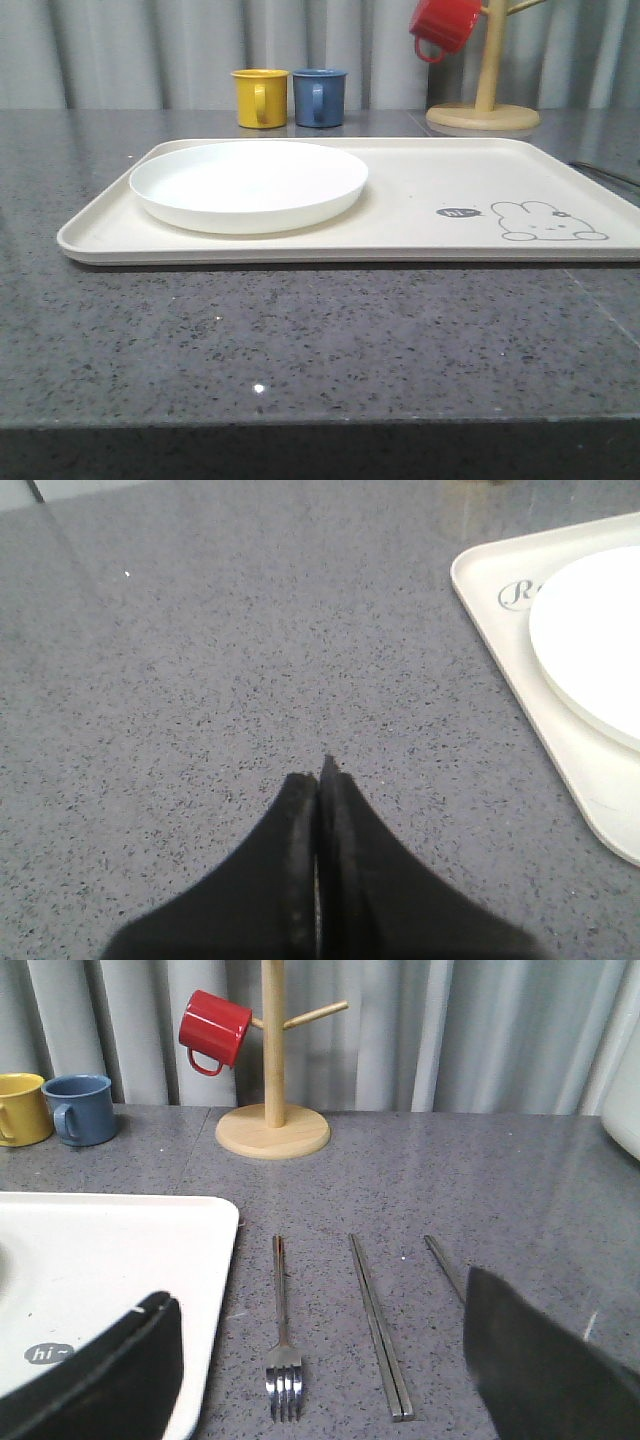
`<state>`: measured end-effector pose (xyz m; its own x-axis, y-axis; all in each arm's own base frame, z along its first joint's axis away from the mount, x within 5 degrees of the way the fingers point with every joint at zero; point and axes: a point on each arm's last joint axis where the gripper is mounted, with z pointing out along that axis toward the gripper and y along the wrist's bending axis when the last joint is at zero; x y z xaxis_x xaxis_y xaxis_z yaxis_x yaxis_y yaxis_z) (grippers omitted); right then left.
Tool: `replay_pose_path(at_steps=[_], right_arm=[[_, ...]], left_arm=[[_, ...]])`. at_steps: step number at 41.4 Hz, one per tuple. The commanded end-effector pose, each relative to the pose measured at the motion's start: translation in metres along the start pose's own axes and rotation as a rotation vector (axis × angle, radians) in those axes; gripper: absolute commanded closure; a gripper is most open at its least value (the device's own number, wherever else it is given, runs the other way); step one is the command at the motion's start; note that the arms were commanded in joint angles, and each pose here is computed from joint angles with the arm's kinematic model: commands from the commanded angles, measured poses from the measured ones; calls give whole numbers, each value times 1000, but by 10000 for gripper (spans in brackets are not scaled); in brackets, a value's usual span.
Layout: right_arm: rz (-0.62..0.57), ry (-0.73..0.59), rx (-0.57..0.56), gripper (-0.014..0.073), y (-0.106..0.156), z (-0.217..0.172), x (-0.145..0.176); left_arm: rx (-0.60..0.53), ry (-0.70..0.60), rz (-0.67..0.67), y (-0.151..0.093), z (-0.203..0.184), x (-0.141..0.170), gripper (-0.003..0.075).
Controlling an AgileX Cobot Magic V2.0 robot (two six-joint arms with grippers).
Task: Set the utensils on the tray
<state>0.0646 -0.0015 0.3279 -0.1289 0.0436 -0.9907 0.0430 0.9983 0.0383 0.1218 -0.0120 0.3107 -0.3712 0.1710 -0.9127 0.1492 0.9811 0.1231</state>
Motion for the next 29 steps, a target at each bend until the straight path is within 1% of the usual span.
replay_pose_path(at_steps=[1,6,13,29], right_arm=[[-4,-104,5,-8,0,-1,-18],[-4,-104,5,-8,0,-1,-18],[-4,-104,5,-8,0,-1,-18],[-4,-104,5,-8,0,-1,-18]], left_arm=[[-24,-189,-16,0,-23,1,739],[-34,-292,-23,-3,-46,17,739],[-43,-437,-38,-4,-68,24,739],[-45,-453,-38,-4,-71,26,739]])
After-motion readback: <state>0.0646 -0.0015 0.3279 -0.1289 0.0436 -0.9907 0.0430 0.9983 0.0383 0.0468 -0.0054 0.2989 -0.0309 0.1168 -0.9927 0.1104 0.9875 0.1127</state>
